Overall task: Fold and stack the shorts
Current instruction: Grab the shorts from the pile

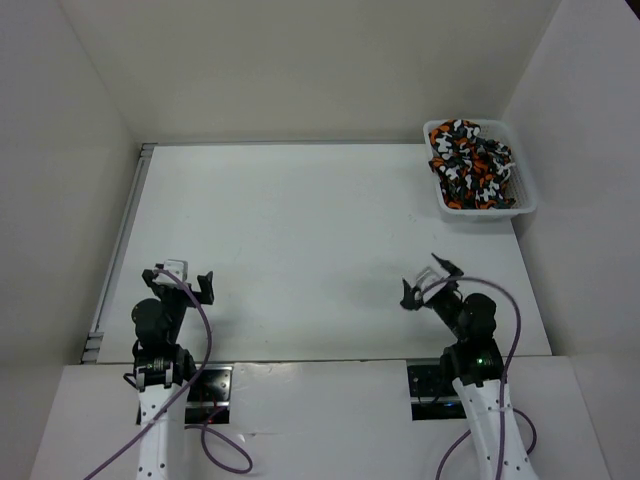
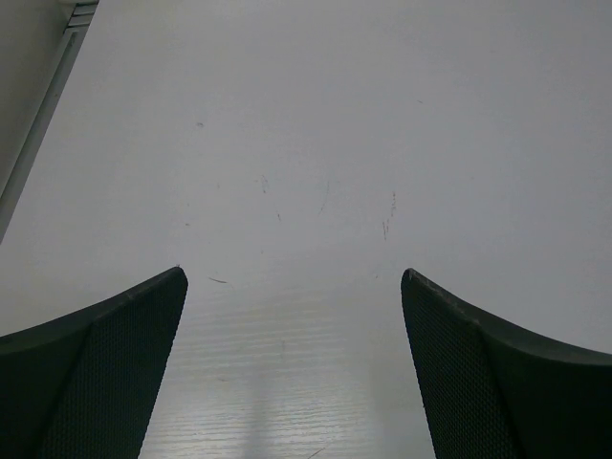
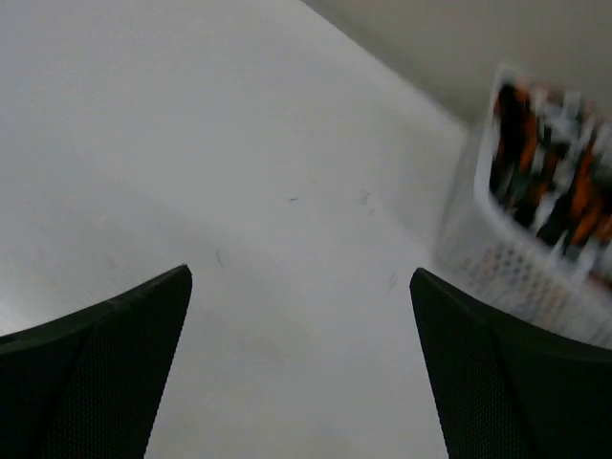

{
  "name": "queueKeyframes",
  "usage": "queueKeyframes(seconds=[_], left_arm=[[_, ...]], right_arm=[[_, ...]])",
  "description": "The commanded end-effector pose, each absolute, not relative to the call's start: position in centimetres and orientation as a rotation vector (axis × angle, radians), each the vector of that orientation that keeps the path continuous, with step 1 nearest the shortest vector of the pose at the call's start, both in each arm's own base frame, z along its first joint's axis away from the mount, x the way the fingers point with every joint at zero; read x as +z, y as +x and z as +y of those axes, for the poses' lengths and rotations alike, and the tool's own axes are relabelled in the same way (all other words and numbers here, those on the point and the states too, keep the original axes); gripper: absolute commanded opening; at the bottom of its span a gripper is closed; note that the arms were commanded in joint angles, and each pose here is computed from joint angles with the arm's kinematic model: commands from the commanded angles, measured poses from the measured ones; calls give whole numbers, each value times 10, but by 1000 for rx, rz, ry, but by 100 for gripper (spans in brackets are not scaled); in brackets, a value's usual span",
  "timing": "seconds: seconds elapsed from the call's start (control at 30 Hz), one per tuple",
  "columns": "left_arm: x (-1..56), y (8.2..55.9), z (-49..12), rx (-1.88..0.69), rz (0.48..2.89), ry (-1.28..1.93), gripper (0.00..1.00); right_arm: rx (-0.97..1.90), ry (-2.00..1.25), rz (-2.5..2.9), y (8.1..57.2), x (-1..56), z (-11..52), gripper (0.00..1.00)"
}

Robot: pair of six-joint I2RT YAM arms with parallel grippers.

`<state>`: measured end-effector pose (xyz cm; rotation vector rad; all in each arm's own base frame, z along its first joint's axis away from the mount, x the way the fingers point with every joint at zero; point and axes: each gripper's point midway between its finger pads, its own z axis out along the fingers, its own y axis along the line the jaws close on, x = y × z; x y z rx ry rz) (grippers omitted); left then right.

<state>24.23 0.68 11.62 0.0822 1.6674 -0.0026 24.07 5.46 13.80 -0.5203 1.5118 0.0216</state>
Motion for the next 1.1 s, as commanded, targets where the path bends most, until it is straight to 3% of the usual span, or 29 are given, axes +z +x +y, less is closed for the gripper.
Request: queueKeyframes(seconds=[0.0, 0.1, 0.13, 0.2, 0.23, 0.27, 0.33, 0.43, 0.47, 0.5, 0.53, 0.57, 0.6, 0.63, 0.67, 0.7, 0.73, 0.77, 0.8, 0.83, 0.9, 0.93, 1.07], left_arm=[[117, 244, 7, 8, 1636, 88, 99], [126, 243, -3, -37, 1614, 136, 99], [130, 231, -50, -258, 1589, 342, 99], [144, 211, -84, -431, 1538, 510, 99], [112, 161, -124, -786, 1666, 619, 99], [97, 153, -127, -846, 1736, 590, 99], [134, 181, -124, -662, 1441, 746, 99], [172, 191, -124, -549, 1281, 799, 99], [169, 200, -122, -568, 1334, 766, 99], [172, 207, -122, -577, 1358, 753, 99], [204, 217, -121, -560, 1340, 751, 99], [186, 241, -120, -631, 1516, 679, 99], [183, 254, -121, -672, 1627, 640, 99], [190, 272, -122, -678, 1693, 617, 99], [215, 318, -131, -630, 1749, 597, 99], [214, 335, -135, -598, 1834, 570, 99], [221, 361, -137, -538, 1862, 544, 99], [192, 398, -129, -416, 1988, 470, 99], [224, 420, -140, -379, 1986, 472, 99], [197, 440, -139, -353, 2090, 457, 99], [211, 454, -148, -400, 2143, 480, 99], [190, 458, -155, -440, 2203, 497, 99], [185, 452, -178, -584, 2206, 567, 99]], right_arm=[[-281, -1625, 766, 197, 127, 119, 98], [-496, -1732, 503, 201, 134, 123, 98], [-626, -1667, 387, 209, 162, 124, 98], [-756, -1604, 303, 214, 185, 121, 98], [-806, -1534, 258, 212, 211, 120, 98], [-792, -1499, 269, 211, 218, 120, 98], [-894, -1434, 268, 211, 246, 110, 98], [-856, -1398, 342, 219, 273, 105, 98], [-862, -1373, 346, 221, 296, 103, 98], [-745, -1397, 474, 245, 283, 106, 98], [-704, -1402, 556, 261, 282, 103, 98], [-694, -1373, 604, 275, 315, 102, 98], [-497, -1391, 848, 314, 278, 109, 98], [-494, -1305, 1043, 341, 278, 94, 98], [-479, -1198, 1134, 368, 322, 90, 98], [-311, -1075, 1442, 413, 272, 89, 98], [-372, -862, 1628, 441, 272, 60, 98], [-372, -681, 1692, 470, 312, 48, 98], [-338, -619, 1897, 504, 255, 38, 100], [-251, -422, 1900, 530, 297, 14, 100], [-110, -253, 2103, 539, 256, -10, 100], [-2, -139, 2145, 554, 239, -26, 100], [-12, -77, 2158, 560, 223, -41, 100]])
